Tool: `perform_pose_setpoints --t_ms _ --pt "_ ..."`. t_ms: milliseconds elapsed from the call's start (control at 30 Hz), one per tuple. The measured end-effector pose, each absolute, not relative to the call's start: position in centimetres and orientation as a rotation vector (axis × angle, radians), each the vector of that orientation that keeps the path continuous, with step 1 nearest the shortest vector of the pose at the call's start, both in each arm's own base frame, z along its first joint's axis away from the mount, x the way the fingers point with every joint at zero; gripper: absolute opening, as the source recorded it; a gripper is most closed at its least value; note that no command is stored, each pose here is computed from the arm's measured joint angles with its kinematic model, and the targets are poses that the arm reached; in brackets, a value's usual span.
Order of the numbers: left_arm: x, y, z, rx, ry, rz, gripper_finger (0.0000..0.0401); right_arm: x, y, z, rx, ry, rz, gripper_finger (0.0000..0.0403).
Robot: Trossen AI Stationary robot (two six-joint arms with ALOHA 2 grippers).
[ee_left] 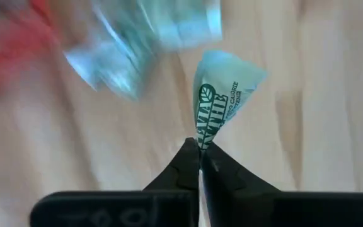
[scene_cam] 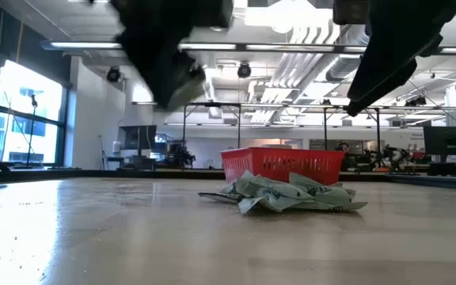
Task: Pick and place items into bin
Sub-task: Put the white stevia packet into the red bin
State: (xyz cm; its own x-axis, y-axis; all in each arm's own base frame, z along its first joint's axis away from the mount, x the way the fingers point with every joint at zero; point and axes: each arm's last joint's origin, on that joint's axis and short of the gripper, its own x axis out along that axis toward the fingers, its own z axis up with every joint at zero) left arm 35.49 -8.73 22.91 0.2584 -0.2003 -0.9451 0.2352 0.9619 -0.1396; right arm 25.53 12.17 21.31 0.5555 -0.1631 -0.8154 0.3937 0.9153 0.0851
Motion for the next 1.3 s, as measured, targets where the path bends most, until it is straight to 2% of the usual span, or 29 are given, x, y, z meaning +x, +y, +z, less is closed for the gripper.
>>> perform_pose_setpoints --t_ms 133,233,300,500,567,667,833,900,1000,1100,1200,1300 --pt "36.9 -6.1 26.9 0.102 0.937 -0.016 0.0031 25.5 12.0 21.2 0.403 0.956 -0.361 0.0303" --pt "38.6 -3.1 27.1 0.146 0.813 0.010 0.0035 25.2 12.1 21.0 0.546 0.997 -0.412 0.0303" --pt "40.2 -1.2 26.1 0.130 0.763 -0.001 0.0055 24.9 12.5 21.0 0.590 1.008 -0.431 0.0303" --pt "41.3 3.2 20.3 -0.049 0.970 0.021 0.0131 23.8 14.4 21.2 0.676 1.000 -0.438 0.0303" --pt "41.2 3.4 19.6 -0.099 1.002 0.034 0.0154 23.7 14.8 21.1 0.678 0.994 -0.431 0.0303" --pt "40.2 2.5 20.4 -0.146 1.066 -0.036 0.0184 23.9 15.2 21.0 0.638 0.977 -0.392 0.0303" --pt "36.7 -1.5 26.0 -0.074 1.018 -0.154 0.0209 25.5 15.7 20.4 0.298 0.931 -0.163 0.0303" --pt "34.8 -3.3 26.7 -0.040 1.018 -0.157 0.0210 26.4 15.8 19.8 0.186 0.915 -0.101 0.0303" --pt "31.8 -4.8 26.0 -0.075 1.045 -0.094 0.0206 27.7 15.0 18.1 0.136 0.959 -0.101 0.0303" --pt "28.8 -5.8 24.1 -0.209 1.084 -0.017 0.0199 28.8 13.5 16.7 0.174 0.999 -0.183 0.0300" --pt "26.5 -7.2 22.5 -0.358 1.067 0.031 0.0191 29.5 12.0 16.4 0.254 0.986 -0.273 0.0284" --pt "24.8 -8.3 21.8 -0.439 1.026 0.076 0.0185 30.2 11.1 16.6 0.278 0.976 -0.253 0.0262"
